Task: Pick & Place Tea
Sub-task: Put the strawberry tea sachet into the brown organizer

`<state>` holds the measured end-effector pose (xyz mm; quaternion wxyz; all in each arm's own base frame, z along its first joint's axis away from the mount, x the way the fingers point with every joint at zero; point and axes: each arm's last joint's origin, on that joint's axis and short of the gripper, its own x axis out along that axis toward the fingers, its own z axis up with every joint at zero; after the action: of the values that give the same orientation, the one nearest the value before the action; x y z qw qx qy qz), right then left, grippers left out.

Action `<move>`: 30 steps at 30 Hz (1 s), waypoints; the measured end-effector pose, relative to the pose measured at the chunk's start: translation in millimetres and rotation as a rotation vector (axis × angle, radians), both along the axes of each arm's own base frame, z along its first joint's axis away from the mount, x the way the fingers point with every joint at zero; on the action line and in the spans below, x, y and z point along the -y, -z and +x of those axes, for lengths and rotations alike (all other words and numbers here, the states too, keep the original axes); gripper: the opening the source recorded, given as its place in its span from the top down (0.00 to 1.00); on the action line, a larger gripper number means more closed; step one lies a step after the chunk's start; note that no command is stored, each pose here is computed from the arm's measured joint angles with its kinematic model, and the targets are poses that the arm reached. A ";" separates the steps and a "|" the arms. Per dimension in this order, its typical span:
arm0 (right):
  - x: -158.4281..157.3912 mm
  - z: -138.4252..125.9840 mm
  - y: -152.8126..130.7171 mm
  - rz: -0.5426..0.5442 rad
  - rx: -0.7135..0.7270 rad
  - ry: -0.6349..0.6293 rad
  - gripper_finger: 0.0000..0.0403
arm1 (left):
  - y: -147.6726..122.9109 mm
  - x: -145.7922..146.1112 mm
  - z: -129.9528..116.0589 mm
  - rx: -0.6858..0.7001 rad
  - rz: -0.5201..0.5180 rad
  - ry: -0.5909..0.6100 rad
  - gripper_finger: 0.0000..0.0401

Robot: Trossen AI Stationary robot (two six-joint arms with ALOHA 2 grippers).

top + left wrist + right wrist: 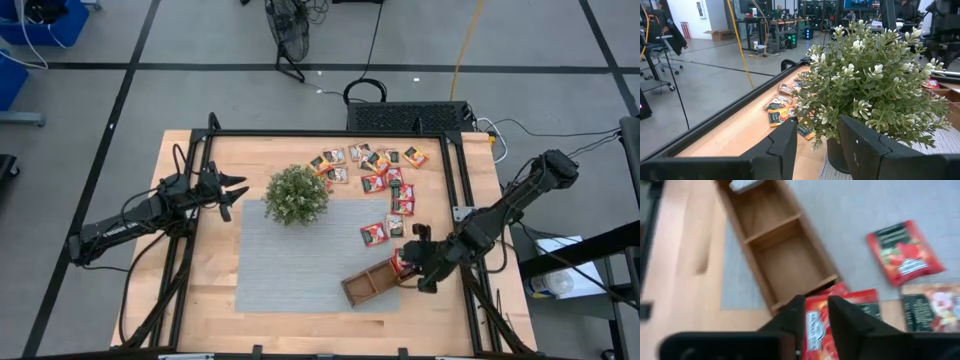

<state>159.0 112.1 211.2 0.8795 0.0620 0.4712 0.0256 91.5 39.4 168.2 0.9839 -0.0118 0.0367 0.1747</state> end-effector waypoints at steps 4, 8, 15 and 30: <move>6.3 8.9 -8.9 0.036 -0.103 -0.059 0.98 | 0.1 0.0 0.0 0.000 0.000 0.000 0.63; 11.1 18.1 -12.2 0.051 -0.224 -0.062 1.00 | 0.0 0.0 0.0 0.000 0.000 0.000 0.63; 10.9 30.2 6.7 0.085 -0.369 -0.057 1.00 | 0.1 0.0 0.0 0.000 0.000 0.000 0.63; 3.8 40.8 26.5 0.091 -0.450 -0.065 1.00 | 0.1 0.0 0.0 0.000 0.000 0.000 0.63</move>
<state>199.8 108.3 184.7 0.7471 0.0903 0.6557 0.0607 91.5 39.4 168.1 0.9839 -0.0118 0.0369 0.1747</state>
